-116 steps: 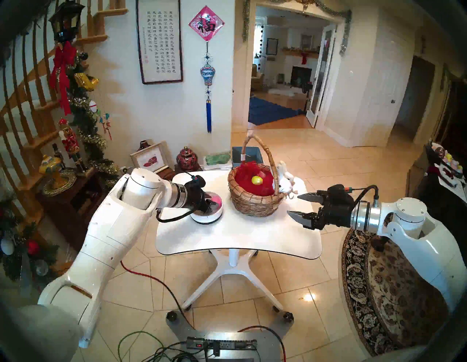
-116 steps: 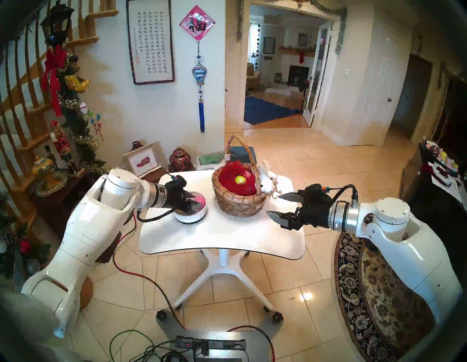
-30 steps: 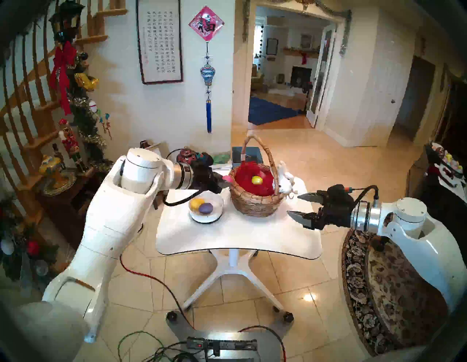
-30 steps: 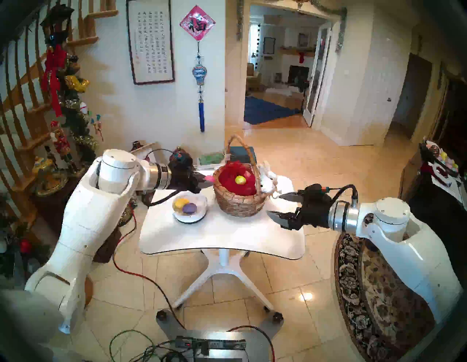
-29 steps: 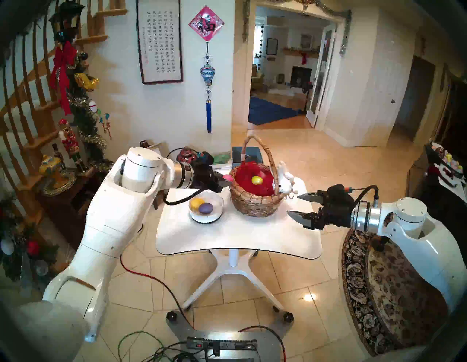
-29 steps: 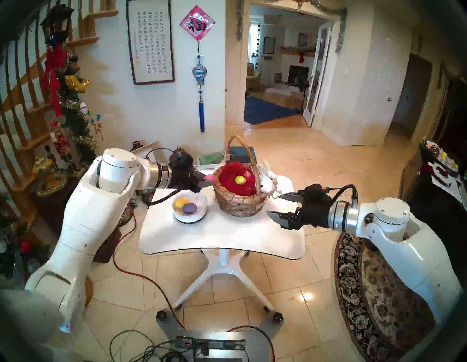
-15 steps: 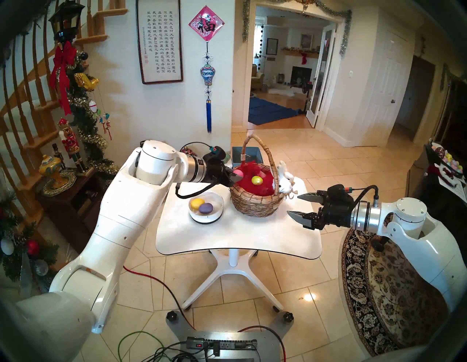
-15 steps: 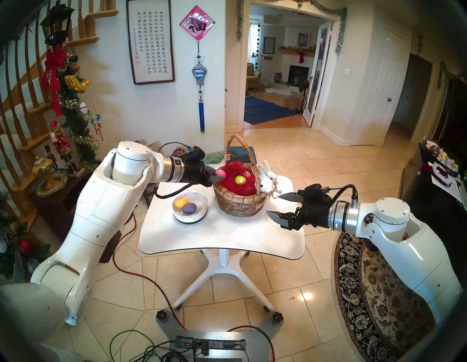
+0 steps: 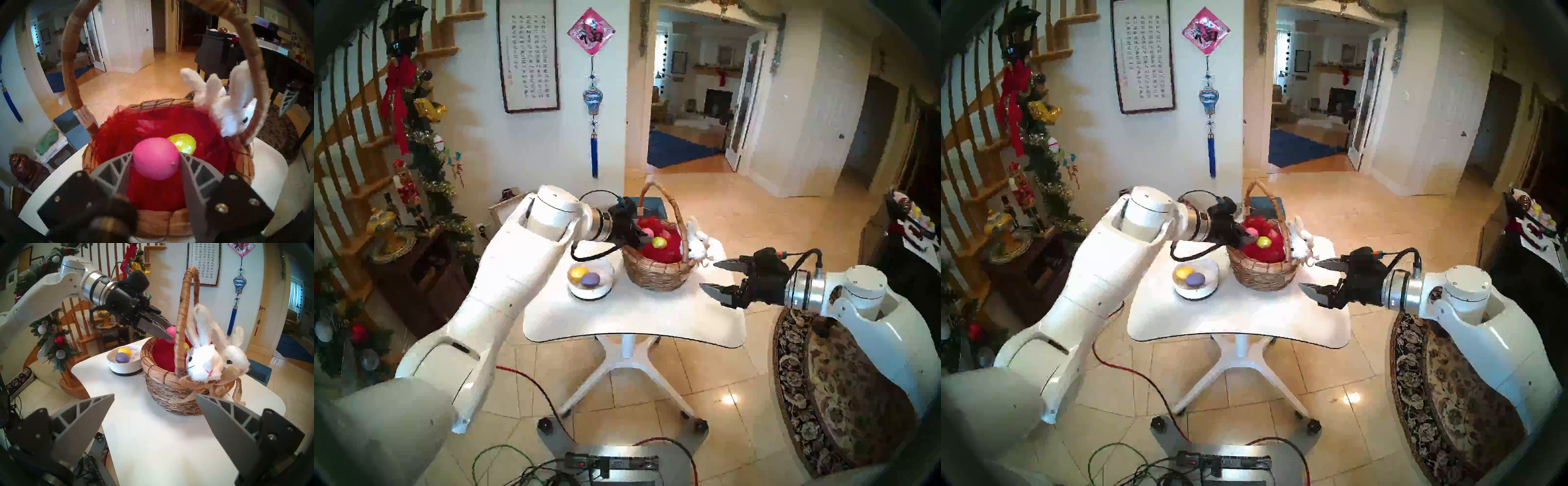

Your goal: Put easter egg into basket

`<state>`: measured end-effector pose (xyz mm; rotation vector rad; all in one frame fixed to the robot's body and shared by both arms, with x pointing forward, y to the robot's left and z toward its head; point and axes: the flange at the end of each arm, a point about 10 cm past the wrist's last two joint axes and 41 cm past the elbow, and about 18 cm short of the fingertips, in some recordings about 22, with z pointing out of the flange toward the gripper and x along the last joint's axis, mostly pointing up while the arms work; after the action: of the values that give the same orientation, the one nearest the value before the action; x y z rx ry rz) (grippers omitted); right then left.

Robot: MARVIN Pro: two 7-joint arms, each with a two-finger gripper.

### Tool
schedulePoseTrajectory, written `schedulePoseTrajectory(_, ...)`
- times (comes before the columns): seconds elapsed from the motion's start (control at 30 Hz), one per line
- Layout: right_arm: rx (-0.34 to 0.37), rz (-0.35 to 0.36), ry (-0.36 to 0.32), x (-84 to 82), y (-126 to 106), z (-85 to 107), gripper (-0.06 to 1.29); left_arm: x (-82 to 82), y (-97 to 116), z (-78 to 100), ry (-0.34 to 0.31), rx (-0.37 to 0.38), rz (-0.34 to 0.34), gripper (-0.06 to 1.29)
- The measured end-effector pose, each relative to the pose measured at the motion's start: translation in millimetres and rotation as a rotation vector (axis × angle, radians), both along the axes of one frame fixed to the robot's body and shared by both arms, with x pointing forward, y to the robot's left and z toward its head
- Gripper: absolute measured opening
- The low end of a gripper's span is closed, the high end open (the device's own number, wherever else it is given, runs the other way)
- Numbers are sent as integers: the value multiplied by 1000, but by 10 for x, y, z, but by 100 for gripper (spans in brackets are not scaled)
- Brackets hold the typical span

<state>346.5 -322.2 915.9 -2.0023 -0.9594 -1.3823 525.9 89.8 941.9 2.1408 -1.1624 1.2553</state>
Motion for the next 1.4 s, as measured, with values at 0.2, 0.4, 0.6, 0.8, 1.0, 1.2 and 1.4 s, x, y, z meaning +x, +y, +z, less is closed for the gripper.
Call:
schedulePoseTrajectory(0.2, 0, 0, 0, 0, 0, 0, 124, 62, -92, -59, 3, 12, -20, 56)
schedulePoseTrajectory(0.4, 0, 0, 0, 0, 0, 0, 124, 73, -108, -41, 6, -5, -46, 59)
schedulePoseTrajectory(0.6, 0, 0, 0, 0, 0, 0, 124, 106, -22, 35, -6, -27, -42, 101)
schedulePoseTrajectory(0.8, 0, 0, 0, 0, 0, 0, 124, 131, 180, 190, -29, -68, -21, 122)
schedulePoseTrajectory(1.0, 0, 0, 0, 0, 0, 0, 124, 80, 436, 398, -68, -119, -7, 122)
schedulePoseTrajectory(1.2, 0, 0, 0, 0, 0, -1, 124, -81, 786, 487, -85, -155, 1, 122)
schedulePoseTrajectory(1.4, 0, 0, 0, 0, 0, -1, 124, -313, 1064, 402, -71, -138, -11, 122)
